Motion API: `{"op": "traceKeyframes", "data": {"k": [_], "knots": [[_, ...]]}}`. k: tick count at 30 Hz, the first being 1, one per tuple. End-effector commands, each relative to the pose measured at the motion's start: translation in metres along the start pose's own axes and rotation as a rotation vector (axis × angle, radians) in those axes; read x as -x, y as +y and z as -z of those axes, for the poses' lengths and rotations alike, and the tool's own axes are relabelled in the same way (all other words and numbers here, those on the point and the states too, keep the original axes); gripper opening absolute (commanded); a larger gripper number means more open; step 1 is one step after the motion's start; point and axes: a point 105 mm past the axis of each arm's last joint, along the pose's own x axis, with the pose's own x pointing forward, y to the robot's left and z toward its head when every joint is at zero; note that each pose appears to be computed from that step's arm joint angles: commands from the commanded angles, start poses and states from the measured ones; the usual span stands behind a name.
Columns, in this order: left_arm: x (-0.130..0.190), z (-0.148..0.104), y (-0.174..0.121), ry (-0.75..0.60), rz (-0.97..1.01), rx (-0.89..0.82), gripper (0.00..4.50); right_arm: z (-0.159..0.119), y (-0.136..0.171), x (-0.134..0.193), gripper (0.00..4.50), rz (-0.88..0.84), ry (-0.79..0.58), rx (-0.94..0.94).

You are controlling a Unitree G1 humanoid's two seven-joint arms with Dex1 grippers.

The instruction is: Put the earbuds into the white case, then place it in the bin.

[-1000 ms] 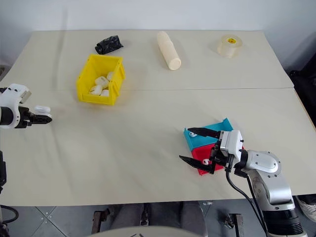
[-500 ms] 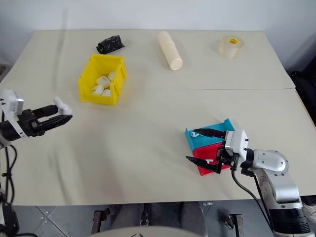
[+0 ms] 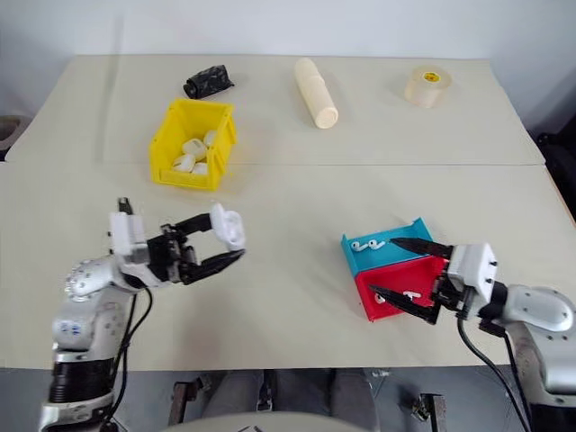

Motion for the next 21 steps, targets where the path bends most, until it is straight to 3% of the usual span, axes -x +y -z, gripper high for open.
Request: {"op": "traceKeyframes", "data": {"k": [1, 13, 18, 21], "knots": [[-0.018, 0.001, -0.014, -0.063, 0.085, -0.077, 2.78, -0.016, -0.001, 0.019, 4.50, 0.063, 0.016, 0.065], [-0.051, 0.003, -0.037, -0.241, 0.297, -0.096, 2.78, -0.004, 0.022, 0.102, 4.50, 0.157, 0.292, 0.051], [-0.049, 0.006, -0.045, -0.245, 0.315, -0.051, 2.78, -0.007, 0.021, 0.096, 4.50, 0.110, 0.338, 0.033], [-0.045, 0.006, -0.044, -0.234, 0.313, -0.042, 2.78, -0.005, 0.020, 0.078, 4.50, 0.035, 0.449, 0.002]]}}
